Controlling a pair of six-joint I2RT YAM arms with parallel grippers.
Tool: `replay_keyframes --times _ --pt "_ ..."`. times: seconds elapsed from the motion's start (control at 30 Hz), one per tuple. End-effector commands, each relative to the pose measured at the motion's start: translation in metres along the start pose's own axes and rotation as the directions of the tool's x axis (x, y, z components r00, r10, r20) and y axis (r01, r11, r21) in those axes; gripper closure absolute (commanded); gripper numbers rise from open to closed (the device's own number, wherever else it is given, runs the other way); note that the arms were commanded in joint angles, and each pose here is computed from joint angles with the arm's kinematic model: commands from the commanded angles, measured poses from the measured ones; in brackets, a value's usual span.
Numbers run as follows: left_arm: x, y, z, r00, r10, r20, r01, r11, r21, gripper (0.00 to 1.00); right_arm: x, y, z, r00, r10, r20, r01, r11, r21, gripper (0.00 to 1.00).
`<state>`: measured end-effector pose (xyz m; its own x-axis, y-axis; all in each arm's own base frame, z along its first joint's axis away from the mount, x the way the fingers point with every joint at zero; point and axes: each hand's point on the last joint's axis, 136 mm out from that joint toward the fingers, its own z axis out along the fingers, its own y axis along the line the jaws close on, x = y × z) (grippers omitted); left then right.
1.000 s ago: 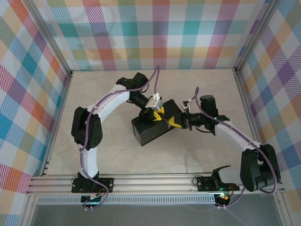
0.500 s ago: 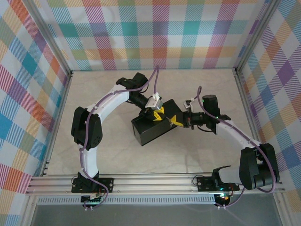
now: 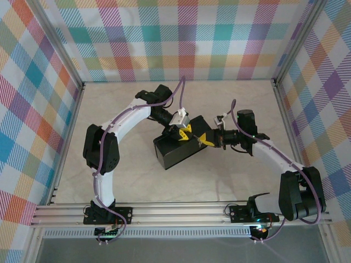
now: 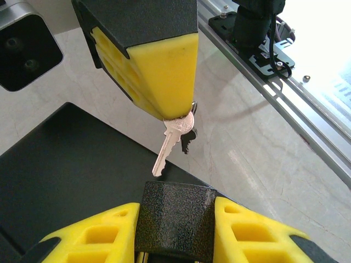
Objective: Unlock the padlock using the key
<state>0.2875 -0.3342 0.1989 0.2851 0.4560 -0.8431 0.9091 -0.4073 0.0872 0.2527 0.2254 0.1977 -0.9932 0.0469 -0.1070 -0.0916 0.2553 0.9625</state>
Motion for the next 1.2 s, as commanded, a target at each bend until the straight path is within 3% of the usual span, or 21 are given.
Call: replay_keyframes --times 0.0,0.77,1.17 --pt "0.017 -0.004 0.006 0.998 -0.055 -0.026 0.055 0.998 0.027 0.71 0.003 0.008 0.006 0.999 -0.03 -0.036 0.029 0.999 -0.035 1.0" --pt "0.02 -0.006 0.006 0.997 -0.061 -0.044 0.062 0.998 0.031 0.71 0.017 0.012 0.001 0.997 -0.068 -0.048 0.066 0.997 -0.046 1.0" --pt "0.018 -0.006 0.006 0.998 -0.058 -0.039 0.059 0.998 0.029 0.71 0.006 0.012 0.006 0.996 -0.073 -0.055 0.069 0.996 -0.057 1.0"
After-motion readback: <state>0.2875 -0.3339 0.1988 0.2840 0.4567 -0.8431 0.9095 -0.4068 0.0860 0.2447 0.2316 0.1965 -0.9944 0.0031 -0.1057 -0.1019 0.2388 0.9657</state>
